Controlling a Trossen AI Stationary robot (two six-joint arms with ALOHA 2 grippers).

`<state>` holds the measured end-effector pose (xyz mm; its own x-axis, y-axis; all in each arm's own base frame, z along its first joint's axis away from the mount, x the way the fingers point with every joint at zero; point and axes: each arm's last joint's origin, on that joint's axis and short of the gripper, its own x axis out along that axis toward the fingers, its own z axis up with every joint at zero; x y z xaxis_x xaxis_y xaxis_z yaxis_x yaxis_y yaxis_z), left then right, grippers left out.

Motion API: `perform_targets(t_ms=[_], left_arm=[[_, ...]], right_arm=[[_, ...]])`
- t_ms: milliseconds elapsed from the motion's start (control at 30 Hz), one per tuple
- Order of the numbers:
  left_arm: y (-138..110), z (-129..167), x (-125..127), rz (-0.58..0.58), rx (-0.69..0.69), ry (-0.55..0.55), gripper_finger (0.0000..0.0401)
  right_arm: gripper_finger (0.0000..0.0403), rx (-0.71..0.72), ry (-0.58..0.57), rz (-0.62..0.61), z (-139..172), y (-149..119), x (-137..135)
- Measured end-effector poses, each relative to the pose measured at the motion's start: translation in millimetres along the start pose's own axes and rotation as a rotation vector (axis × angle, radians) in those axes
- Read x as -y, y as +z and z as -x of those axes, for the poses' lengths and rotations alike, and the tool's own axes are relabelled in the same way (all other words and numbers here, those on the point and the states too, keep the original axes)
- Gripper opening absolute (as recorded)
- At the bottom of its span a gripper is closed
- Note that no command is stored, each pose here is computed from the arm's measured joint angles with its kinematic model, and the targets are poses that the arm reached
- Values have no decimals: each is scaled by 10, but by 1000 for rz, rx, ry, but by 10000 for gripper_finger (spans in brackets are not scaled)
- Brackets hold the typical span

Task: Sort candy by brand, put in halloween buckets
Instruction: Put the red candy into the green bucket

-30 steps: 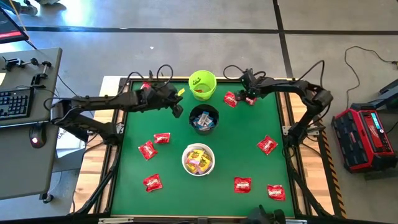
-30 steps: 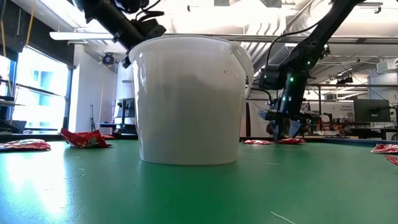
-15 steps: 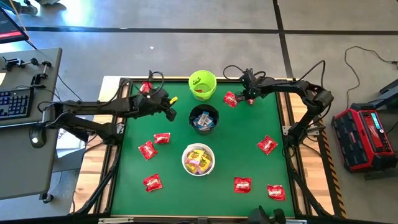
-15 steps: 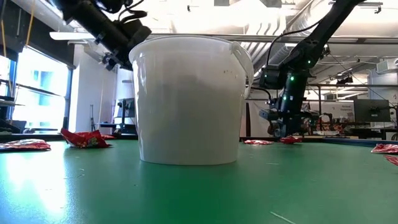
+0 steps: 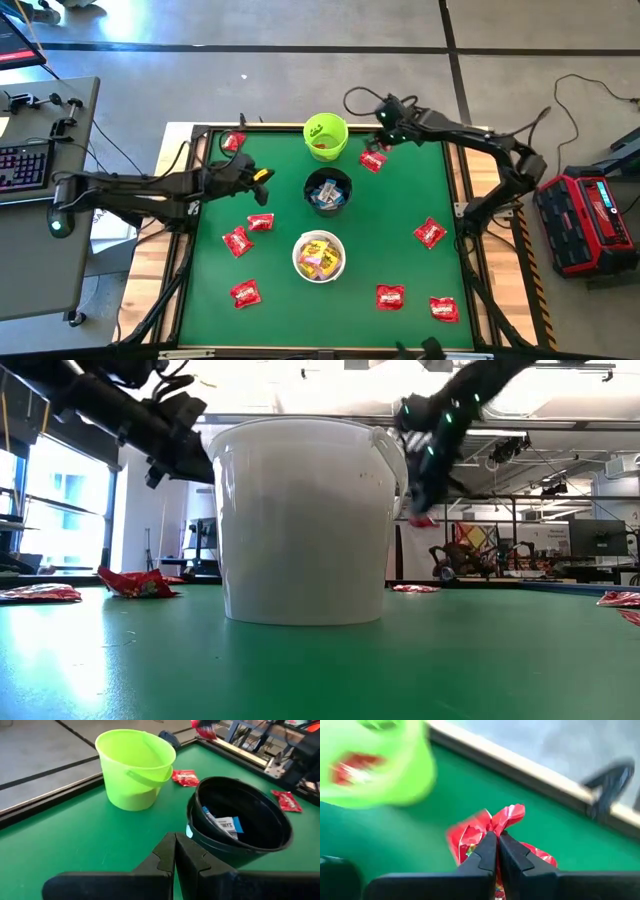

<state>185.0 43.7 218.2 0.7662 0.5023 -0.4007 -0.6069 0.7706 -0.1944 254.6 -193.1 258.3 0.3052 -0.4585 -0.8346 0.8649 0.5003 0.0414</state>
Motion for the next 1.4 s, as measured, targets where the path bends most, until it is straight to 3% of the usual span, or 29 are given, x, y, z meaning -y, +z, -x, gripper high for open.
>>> perform_targets(t_ms=[233,367,633,867,1167,1400], left_arm=[[-119,67,-50,15,12,-16,0],[-133,87,-48,21,16,-24,0],[-106,110,-14,5,46,-51,0],[-102,112,-14,-20,51,-49,0],[-80,114,-10,-34,77,-43,0],[-80,114,-10,-35,76,-45,0]], right_arm=[[0,226,96,53,554,359,-437],[0,289,134,55,646,490,-553],[0,235,167,125,314,763,-925],[0,120,141,188,-161,916,-1144],[0,24,92,229,-741,855,-1208],[0,-22,96,238,-954,782,-1240]])
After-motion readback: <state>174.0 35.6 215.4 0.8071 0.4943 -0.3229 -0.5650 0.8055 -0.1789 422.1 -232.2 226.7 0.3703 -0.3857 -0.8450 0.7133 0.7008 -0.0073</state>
